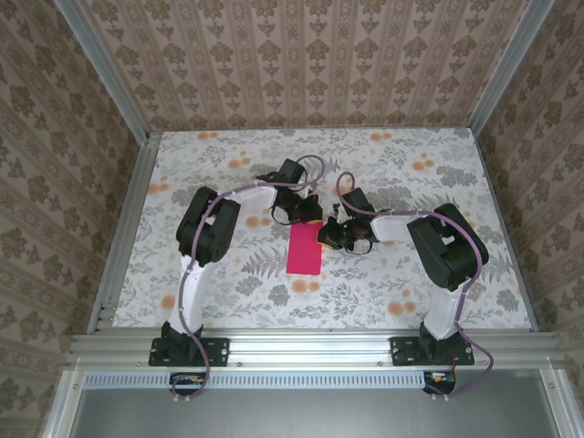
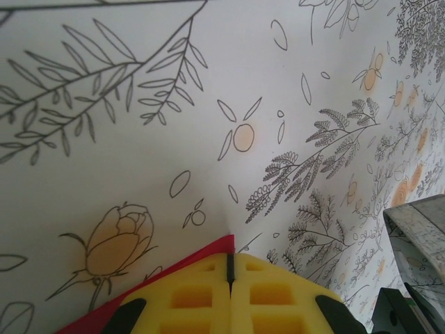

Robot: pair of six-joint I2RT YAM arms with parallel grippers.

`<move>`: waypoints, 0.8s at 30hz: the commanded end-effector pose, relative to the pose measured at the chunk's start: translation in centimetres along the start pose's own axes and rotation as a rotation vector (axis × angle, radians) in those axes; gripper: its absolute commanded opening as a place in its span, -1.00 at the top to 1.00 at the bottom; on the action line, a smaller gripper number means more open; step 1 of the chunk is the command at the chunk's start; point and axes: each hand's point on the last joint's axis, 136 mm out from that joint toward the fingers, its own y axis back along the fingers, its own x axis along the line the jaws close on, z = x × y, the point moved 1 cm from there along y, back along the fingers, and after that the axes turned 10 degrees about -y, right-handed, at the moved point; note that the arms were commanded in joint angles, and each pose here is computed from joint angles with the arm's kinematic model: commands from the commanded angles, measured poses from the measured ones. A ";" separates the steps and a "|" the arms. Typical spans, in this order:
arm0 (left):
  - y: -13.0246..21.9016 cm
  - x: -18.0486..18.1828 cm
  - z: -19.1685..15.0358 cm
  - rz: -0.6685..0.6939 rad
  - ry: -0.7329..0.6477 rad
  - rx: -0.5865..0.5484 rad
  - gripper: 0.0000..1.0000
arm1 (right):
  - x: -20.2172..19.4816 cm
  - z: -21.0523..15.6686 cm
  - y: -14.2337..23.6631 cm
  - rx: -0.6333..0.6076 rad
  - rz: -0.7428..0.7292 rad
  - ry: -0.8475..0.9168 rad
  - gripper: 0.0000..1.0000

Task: Fold a paper plane with a square sheet of paper (pick it up from the middle)
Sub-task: First fold in half a square sheet of paper at the center of the table.

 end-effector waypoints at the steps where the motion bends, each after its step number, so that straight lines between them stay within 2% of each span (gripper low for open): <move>1: -0.8 1.7 -1.0 0.058 0.049 0.041 0.96 | -0.7 -0.4 -0.4 0.023 -0.020 -0.016 0.79; 10: -1.2 3.7 -2.1 0.134 0.072 0.059 0.97 | 0.1 -2.1 0.6 0.076 0.003 0.023 0.78; 24: -1.8 5.8 -3.6 0.170 0.111 0.073 0.98 | -3.0 -6.4 1.0 0.154 -0.077 0.013 0.78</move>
